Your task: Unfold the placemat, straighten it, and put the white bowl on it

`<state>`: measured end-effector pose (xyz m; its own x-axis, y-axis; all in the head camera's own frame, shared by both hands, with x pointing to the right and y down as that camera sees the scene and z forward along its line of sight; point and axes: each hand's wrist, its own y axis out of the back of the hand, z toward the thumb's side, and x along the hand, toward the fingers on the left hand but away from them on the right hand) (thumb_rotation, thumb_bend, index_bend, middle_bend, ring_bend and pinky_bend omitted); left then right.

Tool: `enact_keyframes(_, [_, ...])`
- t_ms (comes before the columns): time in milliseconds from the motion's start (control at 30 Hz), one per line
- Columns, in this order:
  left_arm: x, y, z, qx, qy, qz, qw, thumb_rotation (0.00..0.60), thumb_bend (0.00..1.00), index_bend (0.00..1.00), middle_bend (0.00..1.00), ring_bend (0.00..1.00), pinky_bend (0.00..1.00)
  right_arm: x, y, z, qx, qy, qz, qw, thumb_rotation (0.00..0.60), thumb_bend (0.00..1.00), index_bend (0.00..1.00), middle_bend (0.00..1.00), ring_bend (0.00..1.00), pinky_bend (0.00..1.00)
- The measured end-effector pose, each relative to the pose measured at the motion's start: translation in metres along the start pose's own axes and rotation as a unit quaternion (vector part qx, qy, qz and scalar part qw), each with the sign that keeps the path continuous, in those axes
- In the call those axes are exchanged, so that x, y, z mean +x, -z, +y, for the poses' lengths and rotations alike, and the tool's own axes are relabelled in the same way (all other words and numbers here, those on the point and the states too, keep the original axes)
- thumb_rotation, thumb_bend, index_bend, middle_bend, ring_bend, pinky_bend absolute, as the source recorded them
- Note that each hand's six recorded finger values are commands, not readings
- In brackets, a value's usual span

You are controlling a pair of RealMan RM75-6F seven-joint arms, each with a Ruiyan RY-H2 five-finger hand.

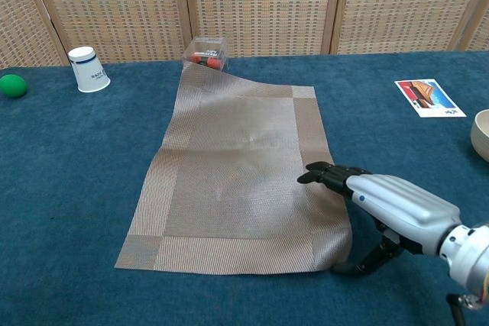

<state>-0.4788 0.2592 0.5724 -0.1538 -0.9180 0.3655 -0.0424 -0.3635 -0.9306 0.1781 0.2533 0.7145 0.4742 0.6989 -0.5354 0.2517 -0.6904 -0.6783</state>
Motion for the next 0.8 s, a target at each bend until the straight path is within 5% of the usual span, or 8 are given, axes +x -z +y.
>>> enact_keyframes(367, [0.000, -0.001, 0.000, -0.004, -0.002, 0.002, 1.0000, 0.600, 0.12, 0.14, 0.00, 0.00, 0.00, -0.003, -0.006, 0.004, -0.045, 0.015, 0.002, 0.9989, 0.600, 0.42, 0.28, 0.01, 0.00, 0.00])
enact_keyframes(800, [0.001, 0.002, -0.003, -0.005, 0.004, 0.008, 0.9999, 0.600, 0.13, 0.17, 0.00, 0.00, 0.00, -0.018, -0.008, 0.001, -0.070, 0.033, -0.010, 0.9969, 0.600, 0.45, 0.56, 0.22, 0.00, 0.00])
